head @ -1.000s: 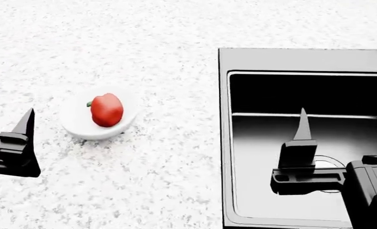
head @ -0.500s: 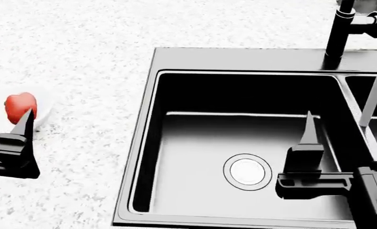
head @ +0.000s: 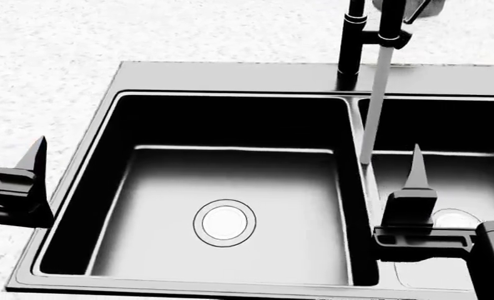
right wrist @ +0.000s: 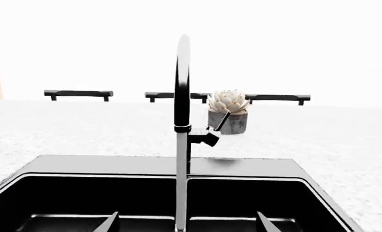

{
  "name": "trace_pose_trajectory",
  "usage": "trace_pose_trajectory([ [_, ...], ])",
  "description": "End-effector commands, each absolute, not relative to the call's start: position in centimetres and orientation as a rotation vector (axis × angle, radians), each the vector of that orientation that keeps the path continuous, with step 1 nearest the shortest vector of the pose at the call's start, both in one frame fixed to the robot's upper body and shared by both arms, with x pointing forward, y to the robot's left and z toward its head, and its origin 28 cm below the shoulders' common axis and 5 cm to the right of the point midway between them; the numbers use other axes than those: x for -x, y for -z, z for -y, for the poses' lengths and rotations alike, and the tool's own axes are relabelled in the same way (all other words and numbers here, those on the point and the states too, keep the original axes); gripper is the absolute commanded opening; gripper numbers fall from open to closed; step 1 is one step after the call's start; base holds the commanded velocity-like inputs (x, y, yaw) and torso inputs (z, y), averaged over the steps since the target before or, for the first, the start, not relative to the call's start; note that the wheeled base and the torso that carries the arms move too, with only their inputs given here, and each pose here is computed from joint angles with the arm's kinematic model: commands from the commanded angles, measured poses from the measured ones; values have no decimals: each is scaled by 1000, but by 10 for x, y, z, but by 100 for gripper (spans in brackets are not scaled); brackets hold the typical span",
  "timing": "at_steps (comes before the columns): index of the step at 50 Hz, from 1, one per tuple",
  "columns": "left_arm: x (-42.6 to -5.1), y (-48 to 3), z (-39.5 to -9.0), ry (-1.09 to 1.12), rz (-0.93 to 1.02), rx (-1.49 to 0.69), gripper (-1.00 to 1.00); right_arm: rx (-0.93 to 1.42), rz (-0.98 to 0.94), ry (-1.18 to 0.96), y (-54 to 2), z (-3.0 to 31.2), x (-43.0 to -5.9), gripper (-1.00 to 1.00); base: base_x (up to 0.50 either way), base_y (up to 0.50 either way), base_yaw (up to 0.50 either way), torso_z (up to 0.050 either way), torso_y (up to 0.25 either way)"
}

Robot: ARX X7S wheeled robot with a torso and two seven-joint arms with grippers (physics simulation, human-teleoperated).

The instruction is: Pick the eggplants and mangos from the sink and place them in one bowl. Place the bell pepper in the other bowl. Then turn off the sink faucet.

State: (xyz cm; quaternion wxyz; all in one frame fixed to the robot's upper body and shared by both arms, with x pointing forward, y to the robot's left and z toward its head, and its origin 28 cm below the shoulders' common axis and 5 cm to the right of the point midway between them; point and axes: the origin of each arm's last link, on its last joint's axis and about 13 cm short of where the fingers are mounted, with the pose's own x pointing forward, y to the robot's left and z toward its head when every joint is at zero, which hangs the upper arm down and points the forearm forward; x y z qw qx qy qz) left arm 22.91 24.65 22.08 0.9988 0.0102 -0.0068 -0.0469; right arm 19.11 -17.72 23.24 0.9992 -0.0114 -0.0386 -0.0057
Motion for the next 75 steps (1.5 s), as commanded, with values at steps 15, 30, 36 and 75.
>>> trace_pose_trajectory([
  [15, -237, -227, -245, 93, 39, -18, 100, 23, 91, 39, -232, 181, -188, 100, 25, -500, 0, 0, 0],
  [30, -236, -226, -247, 83, 41, -10, 100, 59, 139, 15, -234, 178, -189, 100, 370, -364, 0, 0, 0],
  [36, -238, -228, -249, 78, 44, -14, 100, 56, 133, 13, -233, 178, -191, 100, 415, -175, 0, 0, 0],
  [75, -381, -266, -186, 163, 55, -27, 100, -45, 49, -95, -279, 170, -351, 100, 103, 0, 0, 0, 0],
])
